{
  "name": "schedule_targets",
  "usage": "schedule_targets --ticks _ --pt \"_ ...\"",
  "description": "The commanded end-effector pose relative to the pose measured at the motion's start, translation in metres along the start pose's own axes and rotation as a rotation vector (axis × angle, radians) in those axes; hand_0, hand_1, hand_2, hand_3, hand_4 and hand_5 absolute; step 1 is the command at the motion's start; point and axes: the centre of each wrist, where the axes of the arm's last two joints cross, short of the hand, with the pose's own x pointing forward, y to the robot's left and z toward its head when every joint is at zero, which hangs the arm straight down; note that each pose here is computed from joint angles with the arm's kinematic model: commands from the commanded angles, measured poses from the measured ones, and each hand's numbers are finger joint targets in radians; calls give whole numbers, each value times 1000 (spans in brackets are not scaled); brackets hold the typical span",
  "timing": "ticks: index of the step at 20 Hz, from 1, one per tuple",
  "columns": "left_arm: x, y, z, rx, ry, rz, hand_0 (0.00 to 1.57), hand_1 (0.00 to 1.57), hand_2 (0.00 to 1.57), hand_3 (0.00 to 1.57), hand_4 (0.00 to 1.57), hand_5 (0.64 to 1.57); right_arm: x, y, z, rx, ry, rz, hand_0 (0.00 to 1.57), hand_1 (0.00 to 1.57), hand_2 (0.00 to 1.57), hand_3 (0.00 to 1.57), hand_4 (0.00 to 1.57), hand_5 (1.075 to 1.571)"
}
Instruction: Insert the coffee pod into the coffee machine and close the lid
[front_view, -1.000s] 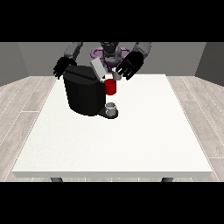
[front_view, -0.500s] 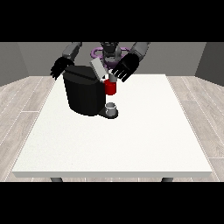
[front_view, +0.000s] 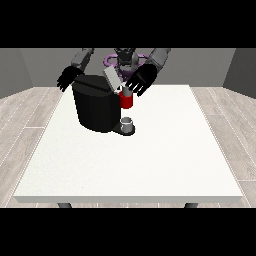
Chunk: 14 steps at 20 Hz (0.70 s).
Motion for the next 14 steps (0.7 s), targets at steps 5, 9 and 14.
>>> schedule_targets --ticks 5,9,14 --pt "1 -2 -2 -27 21 -4 1208 1208 1265 1191 493 1571 1 9 2 -4 2 1 0 0 0 0 442 1571" --pt "-8 -11 2 -13 24 -4 1230 1230 1274 1180 481 1571 4 -15 -3 -4 -33 -2 0 0 0 0 435 1571" --pt "-6 -15 2 -107 14 21 1211 1211 1239 1123 460 1571 -10 -11 3 -37 58 5 0 0 0 0 446 1571"
